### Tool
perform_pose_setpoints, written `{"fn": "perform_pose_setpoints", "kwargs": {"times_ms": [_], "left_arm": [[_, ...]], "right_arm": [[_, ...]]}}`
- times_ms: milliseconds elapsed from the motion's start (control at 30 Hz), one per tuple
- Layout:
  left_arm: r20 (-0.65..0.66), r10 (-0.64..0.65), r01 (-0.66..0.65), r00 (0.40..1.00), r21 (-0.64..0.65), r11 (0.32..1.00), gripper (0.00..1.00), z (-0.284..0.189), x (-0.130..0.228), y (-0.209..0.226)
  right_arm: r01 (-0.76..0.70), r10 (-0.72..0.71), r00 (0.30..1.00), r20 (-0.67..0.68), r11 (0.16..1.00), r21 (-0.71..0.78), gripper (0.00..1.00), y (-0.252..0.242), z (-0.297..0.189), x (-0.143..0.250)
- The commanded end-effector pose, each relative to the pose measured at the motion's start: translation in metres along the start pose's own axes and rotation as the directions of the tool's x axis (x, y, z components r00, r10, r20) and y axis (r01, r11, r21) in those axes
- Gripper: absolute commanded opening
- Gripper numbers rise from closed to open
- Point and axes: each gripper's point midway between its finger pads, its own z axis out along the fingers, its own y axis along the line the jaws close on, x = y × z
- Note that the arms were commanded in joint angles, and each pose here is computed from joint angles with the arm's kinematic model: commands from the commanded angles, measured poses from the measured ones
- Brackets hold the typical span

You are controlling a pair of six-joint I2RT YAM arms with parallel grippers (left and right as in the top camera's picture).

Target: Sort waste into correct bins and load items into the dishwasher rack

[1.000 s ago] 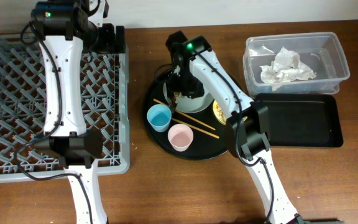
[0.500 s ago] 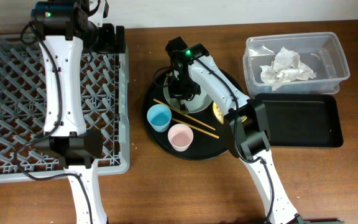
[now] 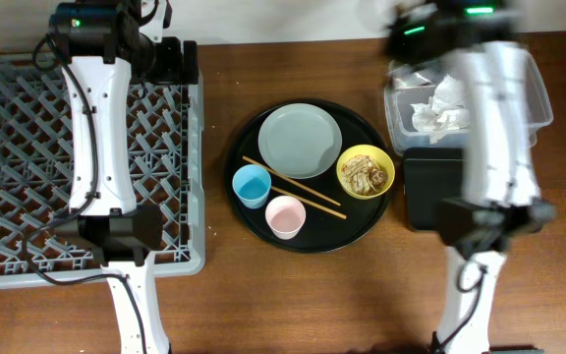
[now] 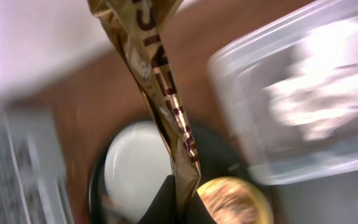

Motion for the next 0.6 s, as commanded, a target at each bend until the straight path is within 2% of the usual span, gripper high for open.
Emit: {"fn": "perform_pose_setpoints", "kwargs": {"times_ms": [0,100,233,300,333,367,433,467,567], "left_arm": [[-0.012,-0.014,0.014,1.000,-0.005,1.000,0.99,0.005,0.001,0.003],[-0.012,-0.014,0.014,1.000,-0.005,1.000,0.99,0.005,0.001,0.003],[-0.013,-0.014,0.014,1.000,-0.006,1.000,0.99,0.005,0.001,0.003],[-0.013,-0.014,0.014,1.000,-0.006,1.000,0.99,0.005,0.001,0.003],[-0.012,-0.014,0.014,1.000,-0.005,1.000,0.99,0.005,0.001,0.003],[-0.013,-0.014,0.014,1.000,-0.006,1.000,0.99,0.005,0.001,0.003],[-0.013,-0.013,0.013,1.000,-0.005,1.000,0.99,0.005,0.001,0.003],[-0.013,-0.014,0.014,1.000,-0.006,1.000,0.99,0.005,0.001,0.003],[-0.013,-0.014,0.014,1.000,-0.006,1.000,0.99,0.005,0.001,0.003]], "right_arm": [[-0.220,0.208,0.975,0.085,0.960,0.175,0.04,-0.068,0.013,-0.027],[-0.294,0.271,0.955,0.123,0.920,0.258,0.04,-0.108,0.033,-0.040],[-0.303,0.285,0.953,0.102,0.909,0.286,0.18,-0.123,0.059,-0.038],[-0.303,0.290,0.953,0.086,0.904,0.300,0.21,-0.129,0.077,-0.035],[-0.302,0.291,0.953,0.081,0.904,0.304,0.27,-0.131,0.084,-0.034],[-0.301,0.291,0.953,0.079,0.903,0.306,0.40,-0.132,0.090,-0.033],[-0.300,0.294,0.953,0.068,0.902,0.310,0.54,-0.134,0.096,-0.030],[-0.298,0.293,0.954,0.066,0.902,0.311,0.58,-0.134,0.096,-0.029],[-0.231,0.228,0.973,0.040,0.940,0.251,0.61,-0.120,0.085,-0.033]]}}
